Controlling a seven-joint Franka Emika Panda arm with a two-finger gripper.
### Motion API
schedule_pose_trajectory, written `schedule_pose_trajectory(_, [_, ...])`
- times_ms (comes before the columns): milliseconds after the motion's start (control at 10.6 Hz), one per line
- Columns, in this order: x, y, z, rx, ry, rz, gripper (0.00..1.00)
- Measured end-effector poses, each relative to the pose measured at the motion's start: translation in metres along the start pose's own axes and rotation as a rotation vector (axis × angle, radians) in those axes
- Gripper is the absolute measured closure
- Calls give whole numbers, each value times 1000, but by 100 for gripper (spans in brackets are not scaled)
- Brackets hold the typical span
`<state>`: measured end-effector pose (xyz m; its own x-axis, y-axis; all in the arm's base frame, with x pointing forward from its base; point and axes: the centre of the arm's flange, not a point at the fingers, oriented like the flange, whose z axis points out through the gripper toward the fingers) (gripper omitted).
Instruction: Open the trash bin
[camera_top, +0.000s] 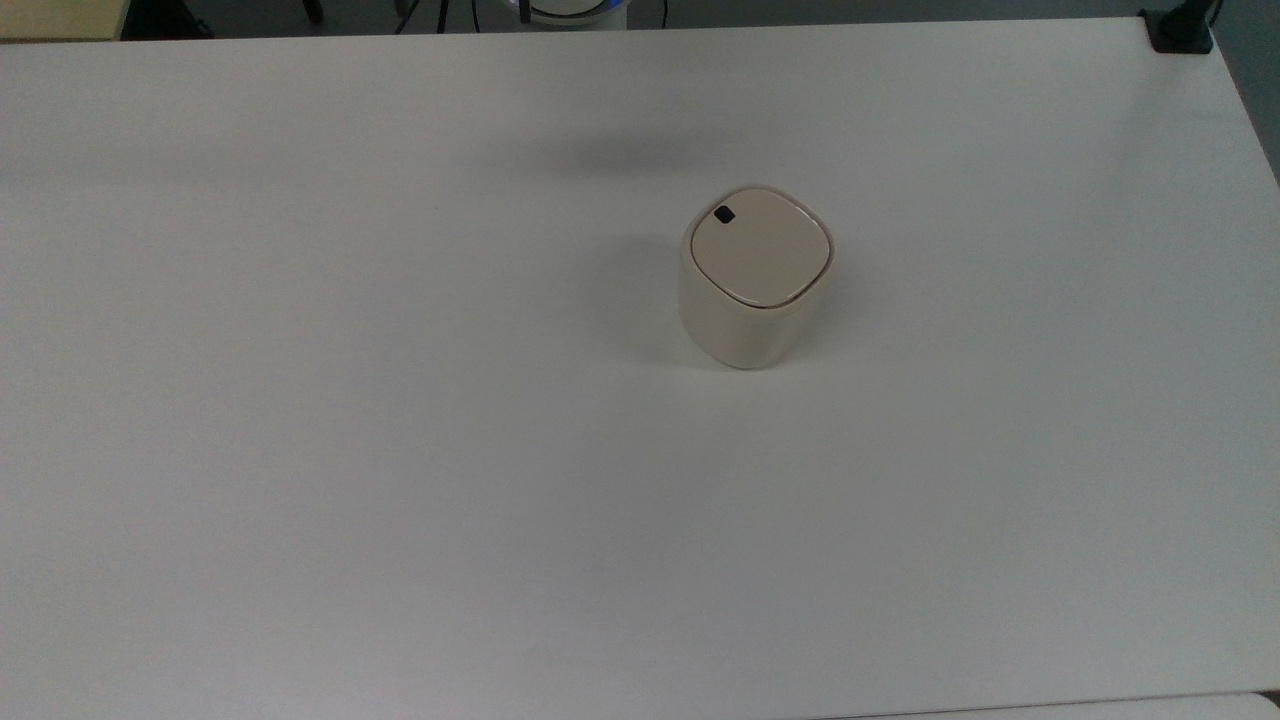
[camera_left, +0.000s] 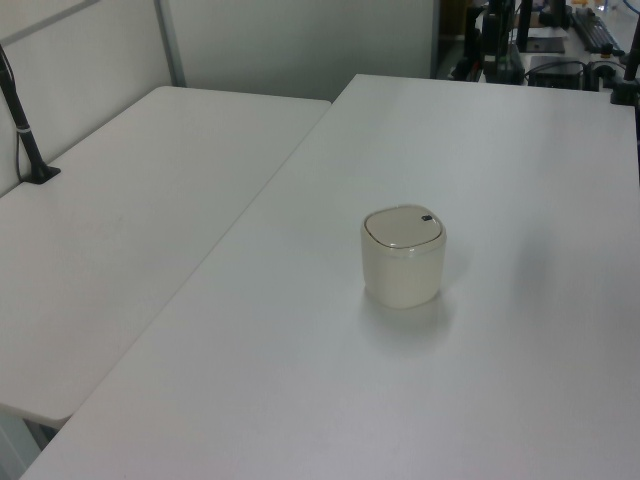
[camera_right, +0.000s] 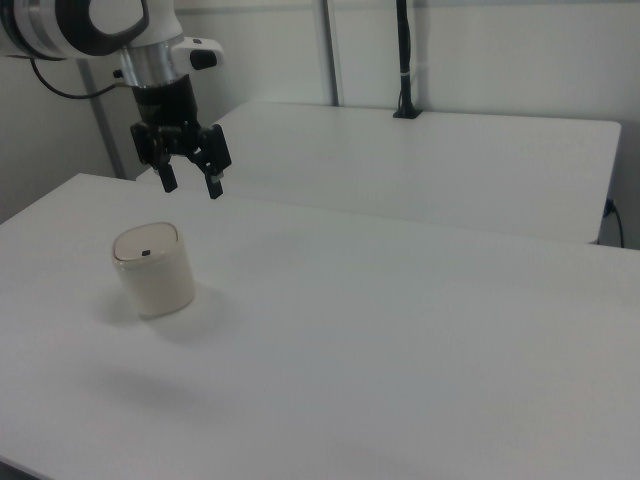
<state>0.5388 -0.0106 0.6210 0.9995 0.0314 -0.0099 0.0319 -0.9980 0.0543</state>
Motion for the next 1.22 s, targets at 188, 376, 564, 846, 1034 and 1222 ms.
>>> schedule_pose_trajectory(188, [0, 1, 0, 0, 0, -41, 34])
schedule_pose_trajectory(376, [0, 2, 0, 0, 0, -52, 65])
schedule_pose_trajectory(564, [0, 2, 0, 0, 0, -56, 76])
schedule_pose_trajectory(846, [0, 2, 0, 0, 0, -60, 89])
schedule_pose_trajectory(1034, [0, 2, 0, 0, 0, -62, 89])
schedule_pose_trajectory(1222, [0, 1, 1, 0, -1, -66, 89])
